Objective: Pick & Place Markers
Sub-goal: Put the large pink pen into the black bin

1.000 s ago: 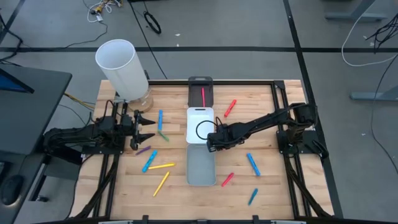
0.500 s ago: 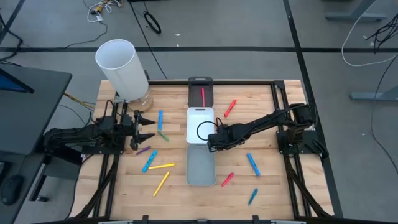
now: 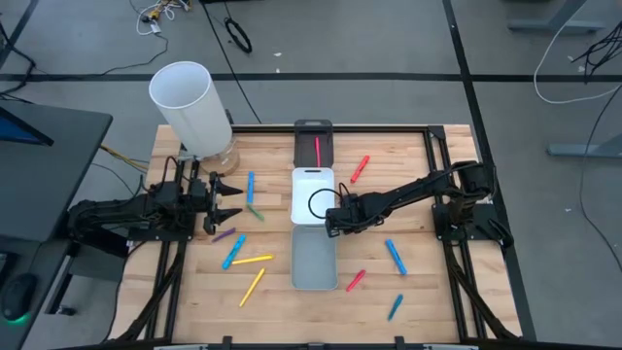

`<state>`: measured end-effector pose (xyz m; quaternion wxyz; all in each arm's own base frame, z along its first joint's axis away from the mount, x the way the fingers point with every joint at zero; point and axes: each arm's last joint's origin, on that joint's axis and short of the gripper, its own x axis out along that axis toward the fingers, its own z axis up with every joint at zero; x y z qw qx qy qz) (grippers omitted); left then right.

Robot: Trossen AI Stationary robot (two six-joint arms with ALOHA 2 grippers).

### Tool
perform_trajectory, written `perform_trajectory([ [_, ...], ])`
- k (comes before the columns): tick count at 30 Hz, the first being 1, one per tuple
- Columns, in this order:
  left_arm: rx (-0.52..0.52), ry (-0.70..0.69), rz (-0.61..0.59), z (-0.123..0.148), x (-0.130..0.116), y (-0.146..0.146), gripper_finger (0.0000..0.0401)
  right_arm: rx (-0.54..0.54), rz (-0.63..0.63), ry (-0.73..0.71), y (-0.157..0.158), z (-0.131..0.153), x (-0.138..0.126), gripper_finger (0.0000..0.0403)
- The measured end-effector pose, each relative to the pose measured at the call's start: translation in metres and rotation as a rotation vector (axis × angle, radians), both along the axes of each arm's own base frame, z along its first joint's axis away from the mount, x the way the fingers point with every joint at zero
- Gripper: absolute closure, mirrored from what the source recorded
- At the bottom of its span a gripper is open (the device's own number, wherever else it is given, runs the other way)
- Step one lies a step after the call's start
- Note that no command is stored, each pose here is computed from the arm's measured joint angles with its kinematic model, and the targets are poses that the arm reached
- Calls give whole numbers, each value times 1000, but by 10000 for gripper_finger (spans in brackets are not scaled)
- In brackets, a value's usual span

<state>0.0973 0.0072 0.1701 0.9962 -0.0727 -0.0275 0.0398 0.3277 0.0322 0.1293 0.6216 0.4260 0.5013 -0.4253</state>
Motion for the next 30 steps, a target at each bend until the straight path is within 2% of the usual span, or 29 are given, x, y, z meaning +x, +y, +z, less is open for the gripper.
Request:
perform_trajectory([
  [4,0,0,0,0,0,0,113,0,3,-3,0,0,0,393],
  [21,0,0,0,0,0,0,113,-32,14,-32,0,27,-11,392],
  [30,0,0,0,0,0,0,113,-21,21,-39,-2,57,-27,393],
])
